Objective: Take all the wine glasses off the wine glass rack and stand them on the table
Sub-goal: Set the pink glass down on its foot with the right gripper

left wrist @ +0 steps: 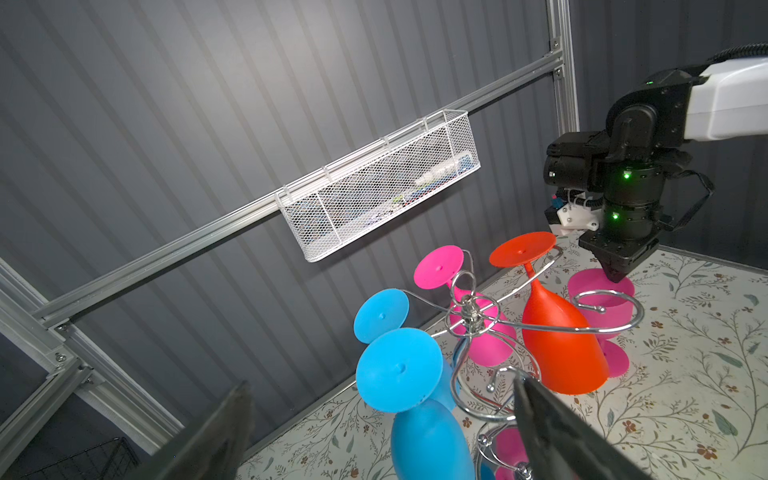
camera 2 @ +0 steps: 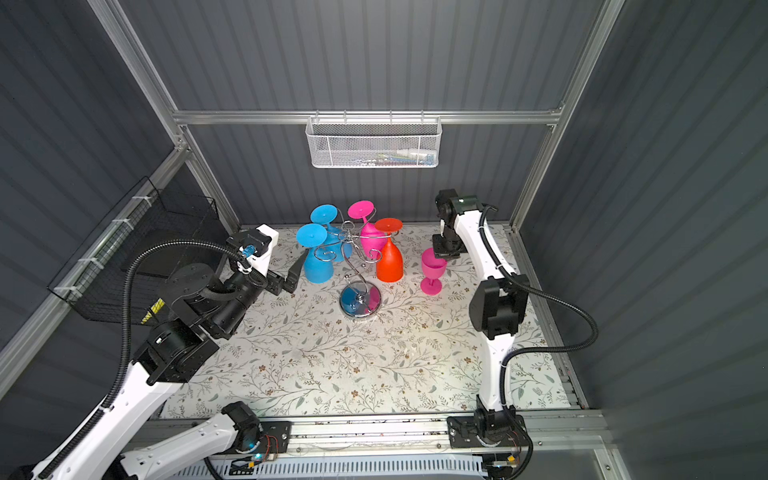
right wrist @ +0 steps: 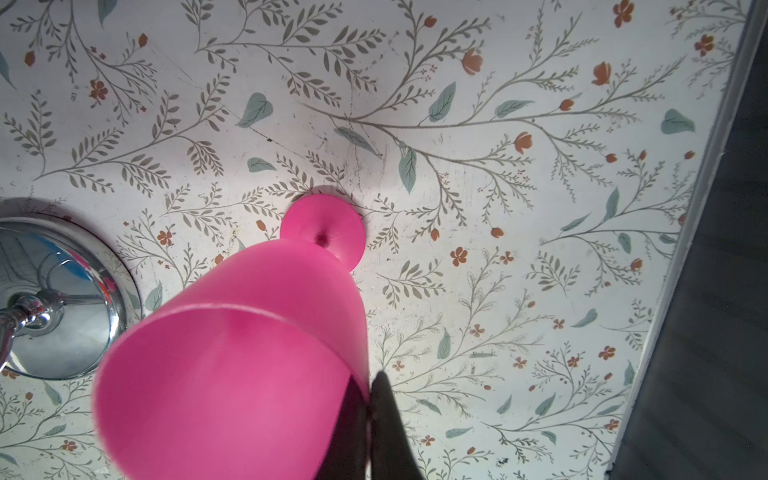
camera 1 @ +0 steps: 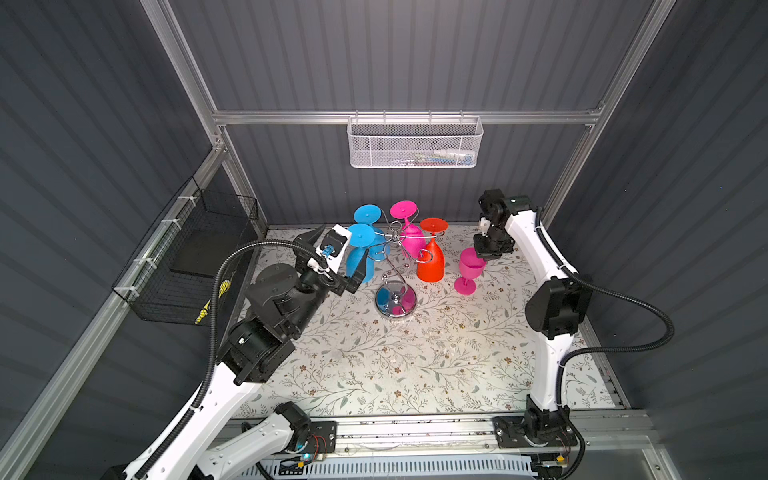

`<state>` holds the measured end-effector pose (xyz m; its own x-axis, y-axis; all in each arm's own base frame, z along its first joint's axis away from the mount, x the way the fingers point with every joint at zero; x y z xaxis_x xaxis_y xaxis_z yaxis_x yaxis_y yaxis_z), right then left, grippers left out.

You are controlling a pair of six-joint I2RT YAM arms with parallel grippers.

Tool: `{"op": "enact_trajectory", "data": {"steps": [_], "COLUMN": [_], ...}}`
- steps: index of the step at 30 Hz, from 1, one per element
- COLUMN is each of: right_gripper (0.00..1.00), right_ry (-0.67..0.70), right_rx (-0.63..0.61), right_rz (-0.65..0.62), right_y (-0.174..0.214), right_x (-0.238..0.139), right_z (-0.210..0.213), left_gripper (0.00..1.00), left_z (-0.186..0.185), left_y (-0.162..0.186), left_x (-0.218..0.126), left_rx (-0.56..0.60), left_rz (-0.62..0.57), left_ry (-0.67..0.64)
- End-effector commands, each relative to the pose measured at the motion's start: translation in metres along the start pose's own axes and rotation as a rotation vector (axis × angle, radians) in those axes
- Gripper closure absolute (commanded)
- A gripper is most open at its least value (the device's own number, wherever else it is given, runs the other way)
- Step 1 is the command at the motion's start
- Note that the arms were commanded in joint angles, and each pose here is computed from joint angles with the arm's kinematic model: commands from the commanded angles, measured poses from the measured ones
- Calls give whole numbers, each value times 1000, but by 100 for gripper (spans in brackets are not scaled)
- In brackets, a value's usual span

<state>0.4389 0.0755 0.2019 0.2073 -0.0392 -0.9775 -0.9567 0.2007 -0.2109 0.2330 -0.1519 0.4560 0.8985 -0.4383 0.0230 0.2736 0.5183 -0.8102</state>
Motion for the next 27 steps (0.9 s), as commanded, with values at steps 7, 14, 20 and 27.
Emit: {"op": "enact_trajectory", "data": {"steps": [7,14,20,27], "right_gripper": [82,71,67,64], "right_ry": [33,36,28,3], "right_rx": [-16,-19,-23,-7], "right_rz": [34,28,1,-85], "right_y": [6,7,6,5], "right_x": [7,2,-14,-54], "right_z": [-2,-4,-5,-15], "left_gripper": [0,0,0,0], "left_z": [1,1,1,6], "left_y": [1,2,2,2], "left_x": [-5,-4,-2,2], "left_rx": [-9,-12,-21,-64], "left_rz": [3,9,13,30], "left_ry": [-3,-2,-10,-40]}}
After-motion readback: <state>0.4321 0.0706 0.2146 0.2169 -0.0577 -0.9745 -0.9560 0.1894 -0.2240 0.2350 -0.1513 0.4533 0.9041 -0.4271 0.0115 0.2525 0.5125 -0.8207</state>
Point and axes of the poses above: each gripper's point midway between its finger pads, its own x axis out along the fingers, its own z axis along the line the jaws close on, y = z × x, the point moved 3 cm from there along -x, back along the fingers, and after that the axes turned 14 degrees about x, right-handed, at the moved point
